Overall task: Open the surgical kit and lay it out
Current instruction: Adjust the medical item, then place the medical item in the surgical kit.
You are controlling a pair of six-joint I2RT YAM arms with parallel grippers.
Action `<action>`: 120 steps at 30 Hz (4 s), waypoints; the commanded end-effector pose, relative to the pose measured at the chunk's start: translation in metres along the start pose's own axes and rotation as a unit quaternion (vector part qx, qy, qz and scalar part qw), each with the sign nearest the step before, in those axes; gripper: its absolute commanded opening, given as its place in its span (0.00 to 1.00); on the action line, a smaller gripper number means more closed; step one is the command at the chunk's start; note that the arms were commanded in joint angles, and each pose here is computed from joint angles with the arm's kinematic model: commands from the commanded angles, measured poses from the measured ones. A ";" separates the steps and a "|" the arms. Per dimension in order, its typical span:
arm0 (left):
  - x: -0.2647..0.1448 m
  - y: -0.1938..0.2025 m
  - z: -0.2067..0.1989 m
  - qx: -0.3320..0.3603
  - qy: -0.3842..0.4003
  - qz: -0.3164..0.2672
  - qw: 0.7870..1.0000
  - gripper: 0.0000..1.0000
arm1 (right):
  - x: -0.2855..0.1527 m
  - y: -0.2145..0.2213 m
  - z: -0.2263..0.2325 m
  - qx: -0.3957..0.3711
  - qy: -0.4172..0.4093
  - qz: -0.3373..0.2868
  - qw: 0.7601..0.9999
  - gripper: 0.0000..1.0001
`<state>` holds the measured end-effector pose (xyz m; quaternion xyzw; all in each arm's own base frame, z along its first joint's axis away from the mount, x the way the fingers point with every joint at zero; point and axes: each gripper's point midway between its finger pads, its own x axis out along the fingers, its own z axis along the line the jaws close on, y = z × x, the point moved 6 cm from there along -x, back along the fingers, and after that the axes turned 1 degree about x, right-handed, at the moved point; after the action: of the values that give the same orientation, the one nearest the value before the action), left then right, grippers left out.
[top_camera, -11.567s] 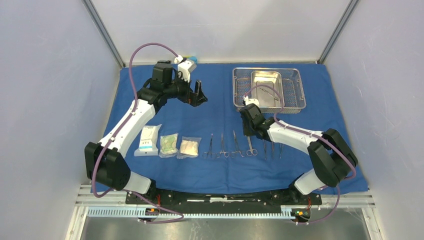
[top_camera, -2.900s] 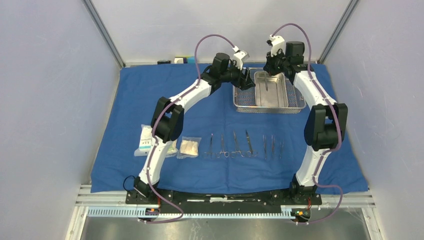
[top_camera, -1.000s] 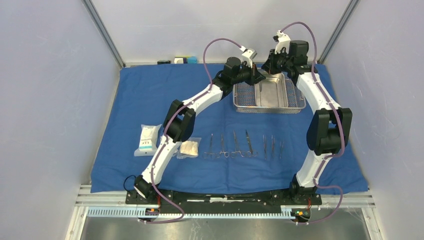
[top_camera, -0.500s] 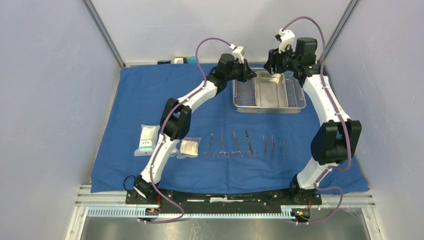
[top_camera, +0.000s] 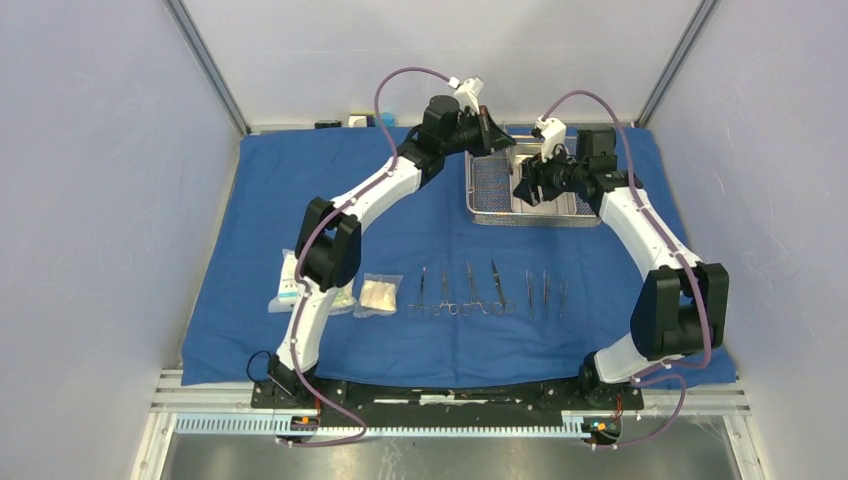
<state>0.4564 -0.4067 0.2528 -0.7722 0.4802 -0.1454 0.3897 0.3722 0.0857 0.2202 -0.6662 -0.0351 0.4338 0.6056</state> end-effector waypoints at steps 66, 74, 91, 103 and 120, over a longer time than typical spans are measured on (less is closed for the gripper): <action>-0.005 0.038 -0.077 -0.018 0.055 0.035 0.998 0.37 | -0.020 0.015 0.008 0.022 0.079 -0.040 0.996 0.05; -0.017 0.021 -0.067 -0.005 0.044 0.031 0.999 0.74 | -0.034 0.029 0.003 0.018 0.116 -0.023 0.993 0.04; -0.120 -0.007 -0.028 0.092 -0.037 0.035 0.994 0.83 | -0.116 0.166 0.001 0.100 0.243 0.116 0.958 0.04; -0.138 -0.006 -0.040 0.081 -0.022 -0.007 0.996 0.82 | -0.123 0.185 -0.009 0.105 0.220 0.206 0.948 0.07; -0.138 -0.017 -0.039 0.094 -0.037 -0.022 0.995 0.81 | -0.120 0.212 -0.022 0.148 0.171 0.282 0.932 0.09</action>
<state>0.3685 -0.3026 0.2860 -0.7463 0.4589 -0.1337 0.4633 0.2054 -0.0548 0.1006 -0.6138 0.3268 0.4644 0.5485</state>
